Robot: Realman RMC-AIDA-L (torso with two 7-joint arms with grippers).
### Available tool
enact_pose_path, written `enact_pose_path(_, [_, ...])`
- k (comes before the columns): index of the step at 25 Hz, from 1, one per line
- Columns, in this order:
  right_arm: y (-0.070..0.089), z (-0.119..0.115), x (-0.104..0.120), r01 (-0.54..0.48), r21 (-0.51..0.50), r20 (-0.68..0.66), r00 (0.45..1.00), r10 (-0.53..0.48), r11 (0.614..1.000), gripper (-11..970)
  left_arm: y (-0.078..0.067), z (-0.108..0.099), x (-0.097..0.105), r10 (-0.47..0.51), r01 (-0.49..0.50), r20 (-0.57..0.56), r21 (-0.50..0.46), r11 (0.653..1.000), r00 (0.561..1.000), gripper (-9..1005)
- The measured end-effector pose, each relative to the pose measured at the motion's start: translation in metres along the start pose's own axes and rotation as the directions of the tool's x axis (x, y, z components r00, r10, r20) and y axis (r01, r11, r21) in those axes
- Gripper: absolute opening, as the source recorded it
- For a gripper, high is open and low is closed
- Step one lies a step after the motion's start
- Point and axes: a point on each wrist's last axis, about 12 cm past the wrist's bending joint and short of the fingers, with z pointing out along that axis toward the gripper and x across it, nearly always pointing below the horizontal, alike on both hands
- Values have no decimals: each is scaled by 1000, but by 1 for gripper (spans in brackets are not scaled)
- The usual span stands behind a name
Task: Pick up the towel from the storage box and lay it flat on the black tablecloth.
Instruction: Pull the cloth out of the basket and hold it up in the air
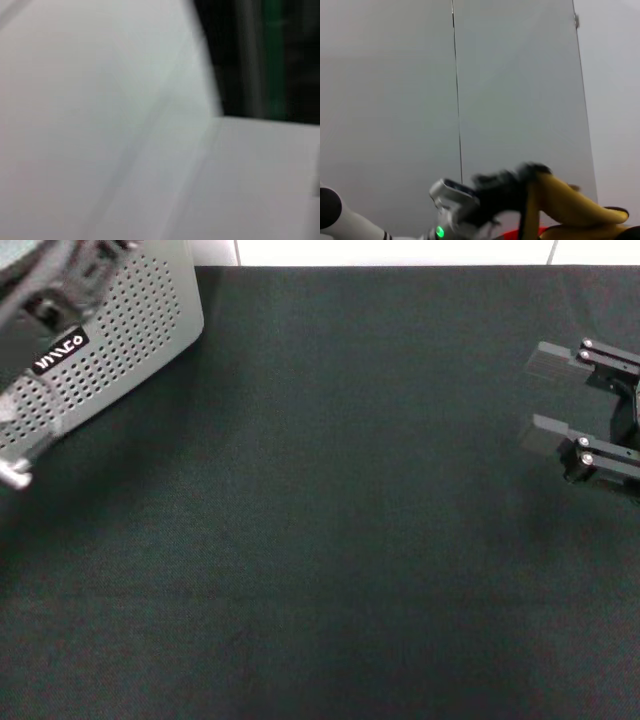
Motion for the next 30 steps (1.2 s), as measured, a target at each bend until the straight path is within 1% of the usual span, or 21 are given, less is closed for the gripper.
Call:
enact_pose_path(2, [0,0,0,4,1,0,1000,-4,1000,632,-12,0,-15,-14,14,3,119,993,1000,10])
enact_pose_path(3, [0,0,0,4,2,-1,1000,-4,1000,632,-15,1,-21,-24,24,-1,167,986,1000,10])
enact_pose_path(5, [-1,1,0,8,4,-2,1000,-8,1000,632,-22,4,-35,-66,73,-36,246,966,997,10])
enact_pose_path(8, [-2,1,0,22,8,-3,1000,-22,1000,632,-27,11,-49,-95,122,-104,297,947,990,10])
enact_pose_path(10, [-3,2,1,28,14,-6,1000,-28,1000,632,-30,16,-56,-95,133,-130,329,935,987,10])
enact_pose_path(16, [-4,4,1,32,22,-10,999,-32,999,632,-35,29,-75,-89,124,-105,405,906,990,11])
enact_pose_path(18, [-5,5,1,36,19,-10,999,-35,999,632,-36,33,-78,-83,119,-103,424,898,991,11])
enact_pose_path(22, [-5,8,1,54,8,-10,998,-54,998,632,-36,42,-77,-82,134,-132,449,884,988,11])
enact_pose_path(24, [-5,9,2,64,6,-9,998,-64,998,632,-36,46,-76,-97,158,-154,454,877,983,11])
enact_pose_path(30, [-11,17,8,80,11,5,997,-80,997,632,-34,51,-76,-115,201,-211,450,870,971,11])
